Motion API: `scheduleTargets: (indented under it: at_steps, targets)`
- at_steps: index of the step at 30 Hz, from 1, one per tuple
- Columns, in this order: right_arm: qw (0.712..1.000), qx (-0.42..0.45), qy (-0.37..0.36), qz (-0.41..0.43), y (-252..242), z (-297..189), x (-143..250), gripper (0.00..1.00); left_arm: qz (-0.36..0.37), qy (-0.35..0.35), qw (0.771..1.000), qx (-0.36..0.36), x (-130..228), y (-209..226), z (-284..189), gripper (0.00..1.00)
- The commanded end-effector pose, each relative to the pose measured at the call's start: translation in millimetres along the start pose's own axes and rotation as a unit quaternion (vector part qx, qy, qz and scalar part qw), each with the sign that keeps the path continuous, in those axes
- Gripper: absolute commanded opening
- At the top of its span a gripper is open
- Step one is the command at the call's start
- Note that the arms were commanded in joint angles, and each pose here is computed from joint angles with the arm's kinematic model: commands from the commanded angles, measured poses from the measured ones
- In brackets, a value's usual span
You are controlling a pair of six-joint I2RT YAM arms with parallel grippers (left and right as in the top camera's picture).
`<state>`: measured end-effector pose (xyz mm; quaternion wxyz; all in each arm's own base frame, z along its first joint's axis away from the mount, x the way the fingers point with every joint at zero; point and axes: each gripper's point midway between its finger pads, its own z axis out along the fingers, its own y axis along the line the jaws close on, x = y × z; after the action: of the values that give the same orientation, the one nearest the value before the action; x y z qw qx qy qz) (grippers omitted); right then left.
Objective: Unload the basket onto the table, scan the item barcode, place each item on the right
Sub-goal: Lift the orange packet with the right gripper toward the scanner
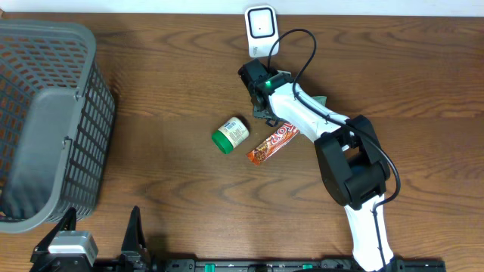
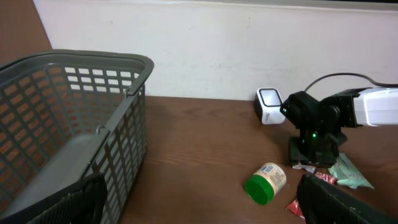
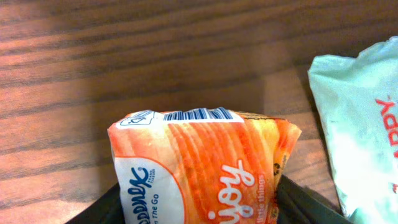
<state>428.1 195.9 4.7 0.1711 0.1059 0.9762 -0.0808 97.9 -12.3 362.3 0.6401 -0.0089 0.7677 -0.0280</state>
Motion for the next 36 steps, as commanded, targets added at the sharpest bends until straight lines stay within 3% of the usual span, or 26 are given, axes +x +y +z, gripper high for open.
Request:
scheduleTargets:
  at_steps: [1, 8, 16, 24, 28, 36]
  targets:
    - [0.998, 0.027, 0.044, -0.029, -9, 18, 24, 0.49, 0.008, -0.003, 1.000, 0.003, -1, -1, -1, 0.98]
    - [0.982, -0.060, 0.160, -0.077, 3, -30, 45, 0.45, 0.008, -0.003, 1.000, 0.003, -1, -1, -1, 0.98]
    - [0.940, -0.184, 0.273, -0.094, 13, -99, 51, 0.46, 0.008, -0.003, 1.000, 0.003, -1, -2, -1, 0.98]
    - [0.884, -0.338, 0.269, -0.180, 22, -134, 34, 0.49, 0.008, -0.003, 1.000, 0.003, -1, -1, -1, 0.98]
    - [0.833, -0.432, 0.262, -0.223, 30, -156, 36, 0.47, 0.008, -0.003, 1.000, 0.003, -1, -1, -1, 0.98]
    - [0.685, -0.609, 0.183, -0.356, 31, -208, 48, 0.45, 0.008, -0.003, 1.000, 0.003, -1, -1, -1, 0.98]
